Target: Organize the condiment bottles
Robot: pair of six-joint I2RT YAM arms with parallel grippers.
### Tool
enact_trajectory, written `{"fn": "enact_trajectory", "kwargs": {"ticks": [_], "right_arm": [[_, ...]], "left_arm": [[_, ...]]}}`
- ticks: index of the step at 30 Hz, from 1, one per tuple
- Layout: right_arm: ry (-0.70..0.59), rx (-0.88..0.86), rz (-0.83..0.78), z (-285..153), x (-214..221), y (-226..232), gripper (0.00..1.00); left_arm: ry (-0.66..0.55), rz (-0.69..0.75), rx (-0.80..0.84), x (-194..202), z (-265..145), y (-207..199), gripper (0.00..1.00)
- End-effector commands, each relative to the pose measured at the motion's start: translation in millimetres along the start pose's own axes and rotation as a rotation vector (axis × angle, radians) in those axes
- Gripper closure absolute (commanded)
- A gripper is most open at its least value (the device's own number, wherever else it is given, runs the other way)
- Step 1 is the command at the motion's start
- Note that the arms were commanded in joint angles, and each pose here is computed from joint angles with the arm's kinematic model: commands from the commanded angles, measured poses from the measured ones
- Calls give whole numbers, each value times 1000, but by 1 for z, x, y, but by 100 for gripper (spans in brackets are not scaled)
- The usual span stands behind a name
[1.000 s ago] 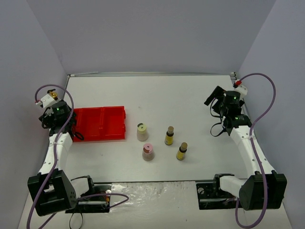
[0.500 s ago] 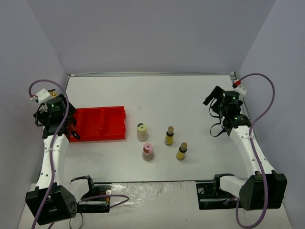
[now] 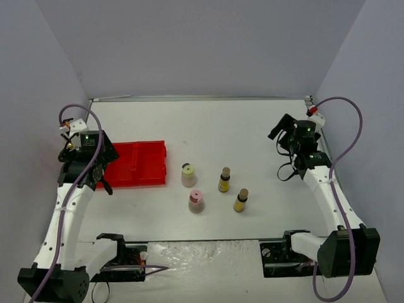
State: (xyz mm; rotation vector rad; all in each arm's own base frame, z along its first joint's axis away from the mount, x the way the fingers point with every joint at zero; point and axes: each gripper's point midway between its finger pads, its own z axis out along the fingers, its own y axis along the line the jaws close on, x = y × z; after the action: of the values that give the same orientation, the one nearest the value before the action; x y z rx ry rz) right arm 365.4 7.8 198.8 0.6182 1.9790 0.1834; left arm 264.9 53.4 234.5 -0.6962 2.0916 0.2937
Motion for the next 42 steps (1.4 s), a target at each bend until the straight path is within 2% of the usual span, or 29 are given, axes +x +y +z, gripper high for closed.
{"fn": "enact_trajectory", "kwargs": {"ticks": [1,5,8,16,20,24,31,42], "right_arm": [[-67,-24,13,3,-18,10,0],[-66,-8,10,5,-17,7,0],[-69,-2,10,5,-19,7,0],[-81,14,-4,0,-22,11,0],[-87,26,-14,0,-21,12,0],[-66,51,-35,-2,-12,12,0],[-65,68,-53,-4,-8,14,0],[-62,91,-72,-1,-7,10,0]], "left_arm": [[-9,-33,40,-3,-35,-2,10],[33,-20,150,12,-43,-30,10],[55,51,238,24,-45,-63,10],[111,218,595,72,-56,-175,10],[118,260,756,86,-69,-220,10],[147,339,851,106,-79,-255,10],[192,429,899,138,-78,-287,11],[254,503,803,172,-60,-287,11]]}}
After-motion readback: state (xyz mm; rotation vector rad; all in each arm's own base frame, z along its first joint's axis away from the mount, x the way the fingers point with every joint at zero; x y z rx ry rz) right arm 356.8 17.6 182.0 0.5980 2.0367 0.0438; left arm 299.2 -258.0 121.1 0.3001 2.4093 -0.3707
